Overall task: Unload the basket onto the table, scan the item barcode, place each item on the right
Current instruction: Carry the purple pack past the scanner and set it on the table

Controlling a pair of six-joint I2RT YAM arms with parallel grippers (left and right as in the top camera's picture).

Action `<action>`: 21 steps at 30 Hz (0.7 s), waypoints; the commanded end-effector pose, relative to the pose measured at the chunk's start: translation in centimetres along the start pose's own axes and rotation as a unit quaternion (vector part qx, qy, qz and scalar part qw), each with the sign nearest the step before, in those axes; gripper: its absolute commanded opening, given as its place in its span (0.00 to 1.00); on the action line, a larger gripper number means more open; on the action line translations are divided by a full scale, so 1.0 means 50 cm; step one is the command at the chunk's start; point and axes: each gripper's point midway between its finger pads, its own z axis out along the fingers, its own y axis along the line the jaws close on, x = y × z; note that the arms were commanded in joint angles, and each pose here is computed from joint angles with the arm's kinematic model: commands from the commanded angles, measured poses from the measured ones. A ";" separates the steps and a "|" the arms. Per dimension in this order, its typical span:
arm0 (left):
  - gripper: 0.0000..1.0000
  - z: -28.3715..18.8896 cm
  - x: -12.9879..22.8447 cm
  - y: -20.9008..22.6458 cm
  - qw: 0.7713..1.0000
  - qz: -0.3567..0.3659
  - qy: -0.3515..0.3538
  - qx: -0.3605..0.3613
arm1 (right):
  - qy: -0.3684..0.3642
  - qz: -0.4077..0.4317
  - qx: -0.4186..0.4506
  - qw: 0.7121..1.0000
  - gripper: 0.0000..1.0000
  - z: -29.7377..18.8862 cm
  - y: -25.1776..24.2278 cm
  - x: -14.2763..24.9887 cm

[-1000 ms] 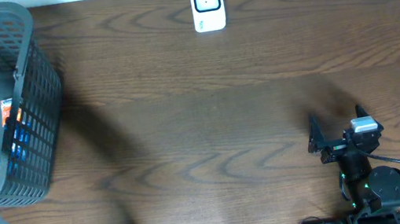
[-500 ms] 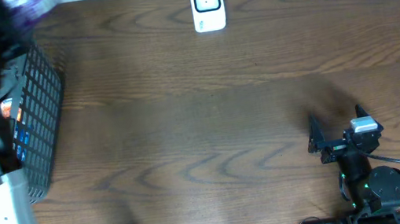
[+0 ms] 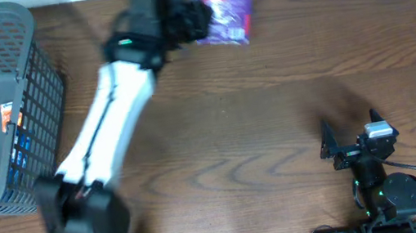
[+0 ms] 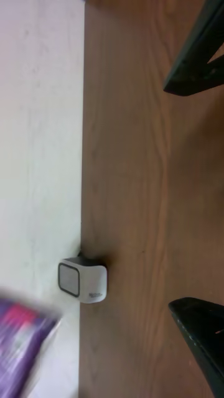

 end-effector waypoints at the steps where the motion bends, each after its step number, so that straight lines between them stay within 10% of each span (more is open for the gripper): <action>1: 0.08 0.124 0.077 -0.049 0.998 -0.044 0.038 0.033 | 0.000 0.007 -0.002 1.000 0.99 0.000 0.002 0.002; 7: 0.08 0.262 0.196 -0.094 0.993 -0.060 0.076 0.061 | 0.000 0.007 -0.002 1.000 0.99 0.000 0.002 0.002; 12: 0.55 0.305 0.253 -0.159 0.990 -0.061 0.085 0.094 | 0.000 0.007 -0.002 1.000 0.99 0.000 0.002 0.001; 15: 0.77 0.295 0.240 -0.202 0.987 -0.048 0.073 0.132 | 0.000 0.007 -0.002 1.000 0.99 0.000 0.002 0.002; 21: 0.78 0.188 0.094 -0.198 0.985 -0.038 0.017 0.167 | 0.000 0.007 -0.002 1.000 0.99 0.000 0.002 0.002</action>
